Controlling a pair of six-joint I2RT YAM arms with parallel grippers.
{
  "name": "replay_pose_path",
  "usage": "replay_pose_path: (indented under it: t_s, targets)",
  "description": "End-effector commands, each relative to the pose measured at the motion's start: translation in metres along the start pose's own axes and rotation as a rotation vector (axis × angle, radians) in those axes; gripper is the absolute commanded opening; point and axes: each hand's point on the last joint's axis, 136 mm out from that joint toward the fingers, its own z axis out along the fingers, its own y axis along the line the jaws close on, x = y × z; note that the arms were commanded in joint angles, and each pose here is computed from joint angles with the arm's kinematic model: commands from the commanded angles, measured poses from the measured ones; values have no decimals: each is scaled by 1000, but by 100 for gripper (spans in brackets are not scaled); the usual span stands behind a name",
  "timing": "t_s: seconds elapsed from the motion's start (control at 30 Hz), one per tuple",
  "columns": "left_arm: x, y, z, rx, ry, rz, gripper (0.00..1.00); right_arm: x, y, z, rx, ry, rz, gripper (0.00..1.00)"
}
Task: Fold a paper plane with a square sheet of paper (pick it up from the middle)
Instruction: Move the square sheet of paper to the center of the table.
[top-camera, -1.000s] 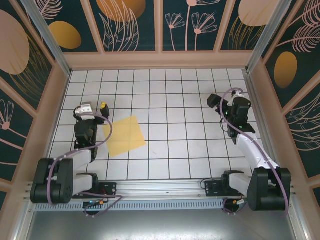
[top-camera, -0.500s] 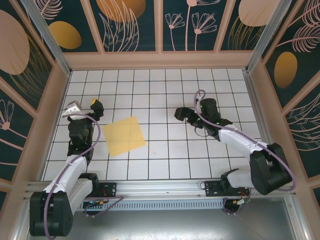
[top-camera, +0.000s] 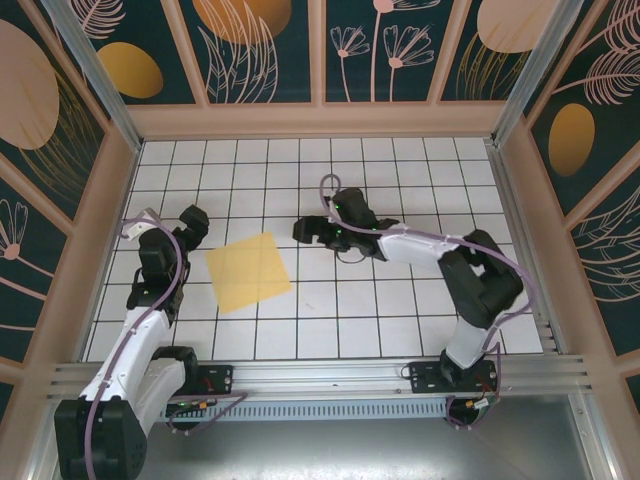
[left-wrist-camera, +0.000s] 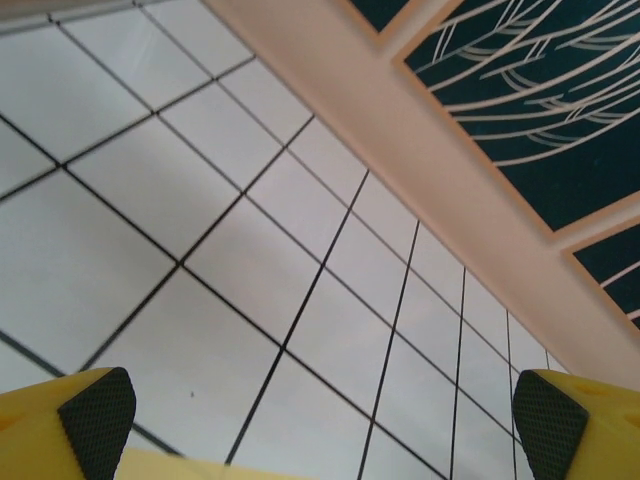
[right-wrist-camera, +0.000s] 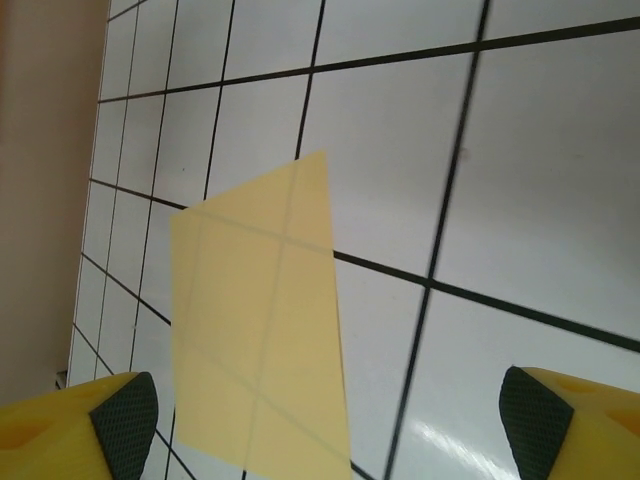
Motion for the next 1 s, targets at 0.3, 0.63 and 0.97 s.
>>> replay_pose_path:
  t_s: [0.3, 0.63, 0.97]
  targets:
    - [29, 17, -3, -58, 128, -68, 99, 17, 44, 68, -103, 157, 5, 81]
    - [27, 23, -10, -96, 124, -54, 99, 36, 71, 113, -110, 256, -44, 73]
    - [24, 15, -14, -67, 133, -60, 99, 51, 37, 145, 148, 267, -9, 70]
